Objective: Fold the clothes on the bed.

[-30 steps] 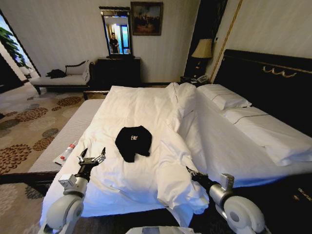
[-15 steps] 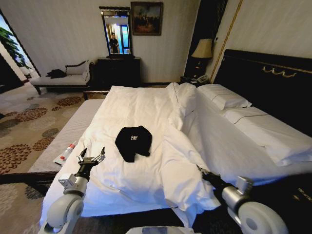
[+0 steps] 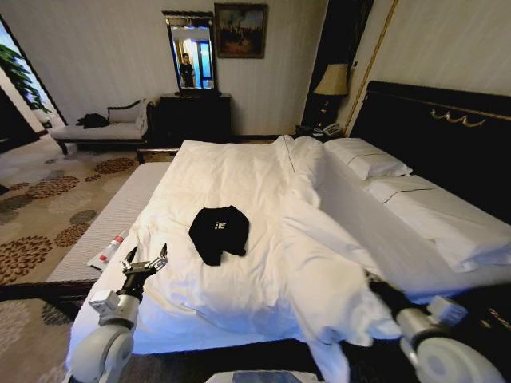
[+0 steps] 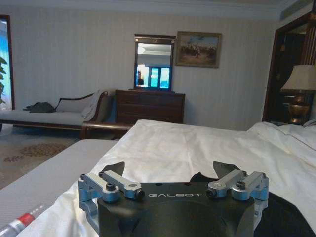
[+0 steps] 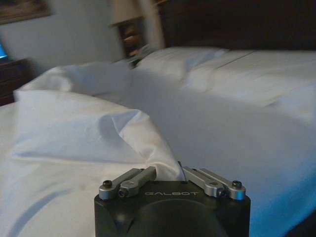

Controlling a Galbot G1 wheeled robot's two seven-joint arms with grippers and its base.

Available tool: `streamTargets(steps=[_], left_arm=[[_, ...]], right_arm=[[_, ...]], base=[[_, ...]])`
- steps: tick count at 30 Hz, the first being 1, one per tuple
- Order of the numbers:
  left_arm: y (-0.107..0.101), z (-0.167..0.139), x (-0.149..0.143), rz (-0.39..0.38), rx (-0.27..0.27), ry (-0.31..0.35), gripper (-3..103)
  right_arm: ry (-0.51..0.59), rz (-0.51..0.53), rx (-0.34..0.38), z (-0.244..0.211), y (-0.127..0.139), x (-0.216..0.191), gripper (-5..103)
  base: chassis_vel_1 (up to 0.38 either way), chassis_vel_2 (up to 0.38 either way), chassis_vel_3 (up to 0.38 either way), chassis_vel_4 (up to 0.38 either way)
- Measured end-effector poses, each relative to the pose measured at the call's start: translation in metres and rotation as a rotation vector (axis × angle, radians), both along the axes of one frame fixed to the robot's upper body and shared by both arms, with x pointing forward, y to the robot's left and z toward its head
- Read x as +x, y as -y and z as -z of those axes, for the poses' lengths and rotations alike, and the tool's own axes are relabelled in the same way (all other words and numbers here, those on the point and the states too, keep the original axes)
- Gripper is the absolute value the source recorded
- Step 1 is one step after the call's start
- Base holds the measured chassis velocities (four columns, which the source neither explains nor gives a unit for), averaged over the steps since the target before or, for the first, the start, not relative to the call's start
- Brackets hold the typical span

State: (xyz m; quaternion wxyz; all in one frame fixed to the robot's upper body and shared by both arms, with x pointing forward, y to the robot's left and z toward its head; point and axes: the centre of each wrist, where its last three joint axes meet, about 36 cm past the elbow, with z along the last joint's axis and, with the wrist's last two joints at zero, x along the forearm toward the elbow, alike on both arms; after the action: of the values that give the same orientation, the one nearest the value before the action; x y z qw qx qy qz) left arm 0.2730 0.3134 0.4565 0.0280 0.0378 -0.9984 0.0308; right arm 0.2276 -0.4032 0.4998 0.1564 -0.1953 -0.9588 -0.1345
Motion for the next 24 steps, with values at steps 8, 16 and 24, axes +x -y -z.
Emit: streamTargets(steps=[8, 16, 24], left_arm=[[0.002, -0.004, 0.003, 0.004, 0.004, 0.009, 100], [0.002, -0.004, 0.005, 0.009, 0.012, 0.003, 100], [0.002, -0.003, 0.005, 0.006, 0.013, 0.0, 100]], right_arm=[[-0.006, 0.197, -0.059, 0.011, 0.065, -0.022, 2], [-0.061, 0.356, -0.175, 0.038, 0.116, -0.04, 2], [-0.115, 0.446, -0.234, 0.059, 0.147, -0.052, 2]], base=[[0.0, 0.0, 0.0, 0.0], [0.0, 0.0, 0.0, 0.0], [0.0, 0.0, 0.0, 0.0]])
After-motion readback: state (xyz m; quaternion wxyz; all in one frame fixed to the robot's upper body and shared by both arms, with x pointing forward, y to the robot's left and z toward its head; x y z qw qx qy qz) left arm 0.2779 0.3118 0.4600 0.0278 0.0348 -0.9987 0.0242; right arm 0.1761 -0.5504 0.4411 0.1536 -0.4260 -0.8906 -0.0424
